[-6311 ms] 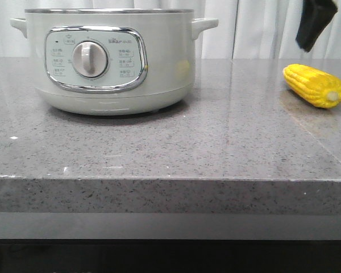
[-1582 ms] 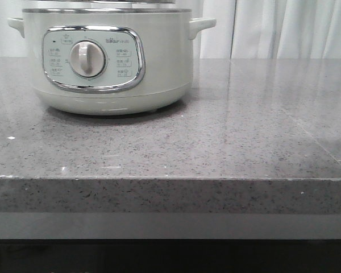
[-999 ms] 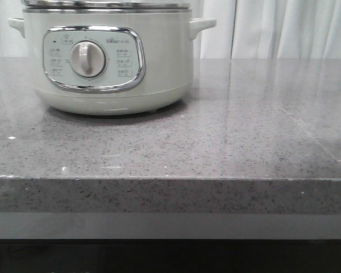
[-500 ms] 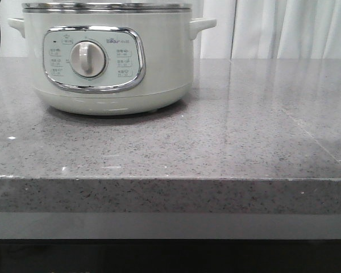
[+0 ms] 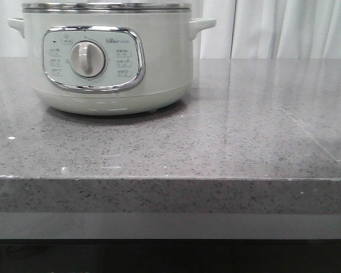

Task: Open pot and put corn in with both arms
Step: 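Lower the glass lid back onto the pot with the left gripper and release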

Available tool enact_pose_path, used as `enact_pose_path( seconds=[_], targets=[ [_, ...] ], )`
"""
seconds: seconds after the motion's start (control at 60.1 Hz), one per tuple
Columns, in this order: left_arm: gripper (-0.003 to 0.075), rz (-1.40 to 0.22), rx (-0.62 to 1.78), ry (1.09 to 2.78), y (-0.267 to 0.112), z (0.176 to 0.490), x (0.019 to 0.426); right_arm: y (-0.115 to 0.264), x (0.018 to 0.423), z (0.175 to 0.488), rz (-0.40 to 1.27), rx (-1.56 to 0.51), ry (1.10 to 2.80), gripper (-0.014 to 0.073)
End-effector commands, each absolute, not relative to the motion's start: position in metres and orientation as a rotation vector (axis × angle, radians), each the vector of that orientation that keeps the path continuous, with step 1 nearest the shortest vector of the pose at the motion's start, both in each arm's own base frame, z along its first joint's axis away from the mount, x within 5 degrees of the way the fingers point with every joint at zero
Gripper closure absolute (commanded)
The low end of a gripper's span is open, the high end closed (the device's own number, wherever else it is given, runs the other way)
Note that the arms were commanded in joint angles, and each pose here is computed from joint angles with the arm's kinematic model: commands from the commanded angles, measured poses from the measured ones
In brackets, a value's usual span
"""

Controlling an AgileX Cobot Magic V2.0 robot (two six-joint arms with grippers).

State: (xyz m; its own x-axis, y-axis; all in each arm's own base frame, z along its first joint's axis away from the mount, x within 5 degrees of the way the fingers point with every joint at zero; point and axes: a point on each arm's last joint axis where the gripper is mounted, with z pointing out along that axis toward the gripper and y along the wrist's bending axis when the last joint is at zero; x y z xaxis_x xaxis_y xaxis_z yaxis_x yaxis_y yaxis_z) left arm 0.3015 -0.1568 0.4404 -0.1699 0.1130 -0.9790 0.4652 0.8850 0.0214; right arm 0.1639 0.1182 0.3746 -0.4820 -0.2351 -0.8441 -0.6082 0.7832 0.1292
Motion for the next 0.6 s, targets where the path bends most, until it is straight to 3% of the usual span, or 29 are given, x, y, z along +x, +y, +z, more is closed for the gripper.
enact_pose_path(
  seconds=[0.0,0.216,0.583],
  targets=[
    [0.0195,-0.348,0.419,1.617,-0.138,0.487,0.263,0.117,0.164,0.391,0.533,-0.592,1.977,0.0055],
    [0.0195,-0.34,0.433,1.673,-0.103,0.499,0.196,0.117,0.164,0.391,0.533,-0.592,1.977,0.0055],
    [0.0195,-0.347,0.442,1.728,-0.062,0.429,0.117,0.117,0.164,0.391,0.533,-0.592,1.977,0.0055]
  ],
)
